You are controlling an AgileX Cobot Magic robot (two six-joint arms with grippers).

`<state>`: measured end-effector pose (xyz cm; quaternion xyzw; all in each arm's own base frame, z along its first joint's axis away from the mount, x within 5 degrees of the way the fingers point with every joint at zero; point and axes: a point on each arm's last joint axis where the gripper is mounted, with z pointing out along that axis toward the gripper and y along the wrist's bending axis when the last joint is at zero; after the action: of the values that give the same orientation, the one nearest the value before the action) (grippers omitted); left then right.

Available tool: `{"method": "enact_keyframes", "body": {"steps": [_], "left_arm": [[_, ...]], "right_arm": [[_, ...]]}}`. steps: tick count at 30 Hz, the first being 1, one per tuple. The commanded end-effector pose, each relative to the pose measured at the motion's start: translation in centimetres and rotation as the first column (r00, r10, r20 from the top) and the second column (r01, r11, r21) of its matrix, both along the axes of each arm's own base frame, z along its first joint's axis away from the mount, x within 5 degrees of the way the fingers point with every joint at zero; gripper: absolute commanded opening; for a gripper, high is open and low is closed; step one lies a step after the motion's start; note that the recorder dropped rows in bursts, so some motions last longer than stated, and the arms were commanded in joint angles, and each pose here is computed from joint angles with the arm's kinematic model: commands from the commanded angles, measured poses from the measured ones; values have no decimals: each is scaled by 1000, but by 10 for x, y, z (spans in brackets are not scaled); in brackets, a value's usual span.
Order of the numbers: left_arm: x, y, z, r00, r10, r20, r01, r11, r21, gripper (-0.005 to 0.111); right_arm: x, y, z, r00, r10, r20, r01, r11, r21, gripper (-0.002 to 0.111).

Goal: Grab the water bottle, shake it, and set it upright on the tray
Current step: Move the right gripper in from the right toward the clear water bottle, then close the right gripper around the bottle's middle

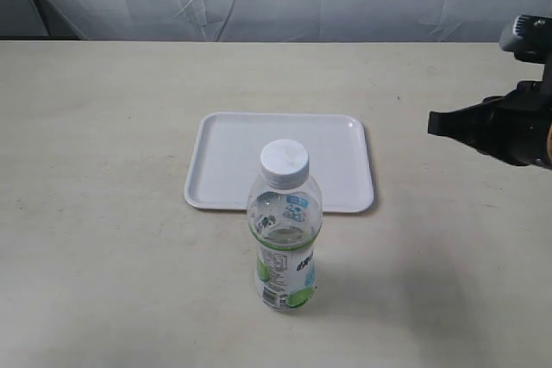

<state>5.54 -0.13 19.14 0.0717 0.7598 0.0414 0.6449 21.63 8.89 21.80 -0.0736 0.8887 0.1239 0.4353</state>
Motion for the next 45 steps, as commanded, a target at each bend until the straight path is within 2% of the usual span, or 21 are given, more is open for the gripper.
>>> {"method": "enact_keyframes", "body": {"steps": [1,6,10,12,14,16,18,25,28,30,33,37,39,41,45], "left_arm": [[0,0,0,1000,0,14,0,1000,0,0],[0,0,0,1000,0,14,0,1000,0,0],[0,0,0,1000,0,14,0,1000,0,0],[0,0,0,1000,0,14,0,1000,0,0],[0,0,0,1000,0,14,0,1000,0,0],[0,0,0,1000,0,14,0,1000,0,0],[0,0,0,1000,0,14,0,1000,0,0],[0,0,0,1000,0,14,0,1000,0,0],[0,0,0,1000,0,14,0,1000,0,0],[0,0,0,1000,0,14,0,1000,0,0],[0,0,0,1000,0,14,0,1000,0,0],[0,0,0,1000,0,14,0,1000,0,0],[0,0,0,1000,0,14,0,1000,0,0],[0,0,0,1000,0,14,0,1000,0,0],[0,0,0,1000,0,14,0,1000,0,0]], "right_arm": [[-9,12,-11,998,-59,-1,59,995,-81,-1],[-39,27,-29,998,38,-46,-44,991,-126,-1],[-72,45,-40,969,225,-105,-234,968,-88,-1],[-89,55,-43,925,353,-141,-362,931,-41,-1],[-104,67,-44,847,506,-165,-514,858,-6,-1],[-113,73,-44,796,580,-174,-587,809,13,-1],[-115,75,-43,794,580,-183,-583,811,38,-1],[-115,76,-43,841,487,-235,-462,873,157,-1],[-122,80,-41,793,558,-245,-519,829,209,1],[-128,83,-41,735,635,-239,-599,773,211,7],[-129,83,-42,716,654,-243,-622,756,202,26],[-127,82,-43,730,639,-240,-612,769,186,65],[-124,81,-43,752,615,-235,-593,788,166,90],[-123,80,-44,763,604,-229,-586,797,148,105],[-119,81,-41,773,600,-207,-587,800,127,104]]}}
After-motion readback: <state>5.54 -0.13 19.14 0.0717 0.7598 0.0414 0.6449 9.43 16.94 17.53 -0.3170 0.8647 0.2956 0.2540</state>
